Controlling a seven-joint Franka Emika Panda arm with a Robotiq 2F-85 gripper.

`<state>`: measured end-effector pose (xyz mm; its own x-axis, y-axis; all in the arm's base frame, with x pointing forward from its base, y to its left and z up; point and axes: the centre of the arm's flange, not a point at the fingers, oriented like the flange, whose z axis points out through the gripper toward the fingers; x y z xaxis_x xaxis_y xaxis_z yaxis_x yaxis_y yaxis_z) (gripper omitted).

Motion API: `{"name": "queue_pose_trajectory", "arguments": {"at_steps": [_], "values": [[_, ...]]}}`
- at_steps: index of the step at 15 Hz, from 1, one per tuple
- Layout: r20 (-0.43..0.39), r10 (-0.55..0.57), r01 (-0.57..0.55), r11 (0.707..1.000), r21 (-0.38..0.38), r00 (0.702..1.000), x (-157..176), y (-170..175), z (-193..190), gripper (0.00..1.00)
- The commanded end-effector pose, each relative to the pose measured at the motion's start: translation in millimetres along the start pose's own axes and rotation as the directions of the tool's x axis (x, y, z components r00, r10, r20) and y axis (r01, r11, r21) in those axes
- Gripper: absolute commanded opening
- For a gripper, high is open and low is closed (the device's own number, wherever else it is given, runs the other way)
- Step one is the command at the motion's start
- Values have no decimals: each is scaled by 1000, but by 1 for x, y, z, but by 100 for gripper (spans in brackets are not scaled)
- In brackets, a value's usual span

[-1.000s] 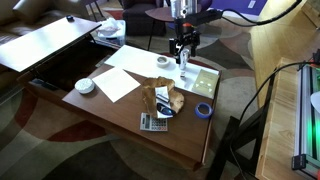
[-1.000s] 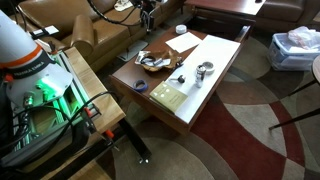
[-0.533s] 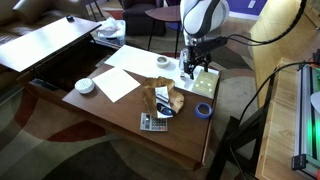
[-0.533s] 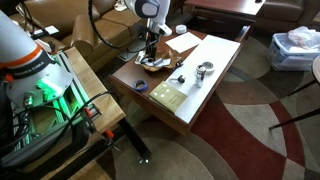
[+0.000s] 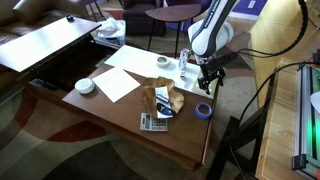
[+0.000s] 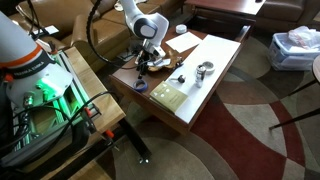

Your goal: Put the blue seal tape in the key bowl

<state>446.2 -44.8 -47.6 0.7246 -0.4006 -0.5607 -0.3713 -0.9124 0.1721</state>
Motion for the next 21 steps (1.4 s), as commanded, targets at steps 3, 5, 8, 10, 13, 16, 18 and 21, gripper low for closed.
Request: {"name": "queue_pose_trajectory", "arguments": {"at_steps": [3,5,8,10,13,16,18,21], "values": [[-166,-66,84,991,106,984,-3,8,2,100],[-208,-95,129,979,159,973,12,14,20,100],[-223,-73,119,973,199,972,25,31,52,100],[-196,-77,119,970,211,978,28,36,68,100],[-156,-83,112,975,190,984,24,25,92,100],[-140,-96,121,977,178,985,19,6,106,82],[-144,-103,128,976,176,984,18,-5,113,81],[-173,-61,95,977,192,983,29,-14,117,52]]}}
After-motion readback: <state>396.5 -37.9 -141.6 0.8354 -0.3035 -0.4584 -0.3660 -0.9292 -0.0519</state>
